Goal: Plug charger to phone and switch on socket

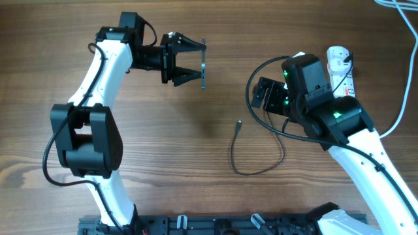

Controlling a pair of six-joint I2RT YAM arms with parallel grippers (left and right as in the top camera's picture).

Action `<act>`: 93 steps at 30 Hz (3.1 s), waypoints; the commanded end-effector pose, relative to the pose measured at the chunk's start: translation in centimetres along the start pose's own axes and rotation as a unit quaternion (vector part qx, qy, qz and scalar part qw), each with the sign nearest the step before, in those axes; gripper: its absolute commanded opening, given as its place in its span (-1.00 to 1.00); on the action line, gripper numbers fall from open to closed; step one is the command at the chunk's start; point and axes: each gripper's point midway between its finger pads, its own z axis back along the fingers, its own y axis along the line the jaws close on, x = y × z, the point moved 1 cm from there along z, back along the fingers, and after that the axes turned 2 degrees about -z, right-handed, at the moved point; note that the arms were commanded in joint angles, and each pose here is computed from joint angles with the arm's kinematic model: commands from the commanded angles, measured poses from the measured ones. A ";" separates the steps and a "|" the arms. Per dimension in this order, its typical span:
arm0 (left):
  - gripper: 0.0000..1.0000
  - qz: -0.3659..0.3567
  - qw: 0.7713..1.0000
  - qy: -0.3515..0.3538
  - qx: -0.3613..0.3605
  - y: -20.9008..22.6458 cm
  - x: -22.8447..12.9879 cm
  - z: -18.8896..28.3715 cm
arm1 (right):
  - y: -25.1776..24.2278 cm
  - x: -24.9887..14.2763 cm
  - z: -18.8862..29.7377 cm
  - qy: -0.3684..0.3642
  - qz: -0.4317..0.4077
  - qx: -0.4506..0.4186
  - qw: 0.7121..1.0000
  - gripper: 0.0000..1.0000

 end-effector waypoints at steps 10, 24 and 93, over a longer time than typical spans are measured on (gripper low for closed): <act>0.32 -0.014 1.000 0.012 -0.025 -1.8 -1.6 0.4 | 0.2 0.6 0.2 -0.010 -0.002 -0.004 1.000 0.99; 0.32 -0.014 1.000 0.012 -0.025 -1.8 -1.6 0.4 | 0.2 0.6 0.2 -0.010 -0.003 -0.004 1.000 0.99; 0.31 -0.007 1.000 0.012 -0.025 -1.7 -1.7 0.4 | 3.2 -0.6 0.5 0.052 -0.225 0.073 0.970 0.99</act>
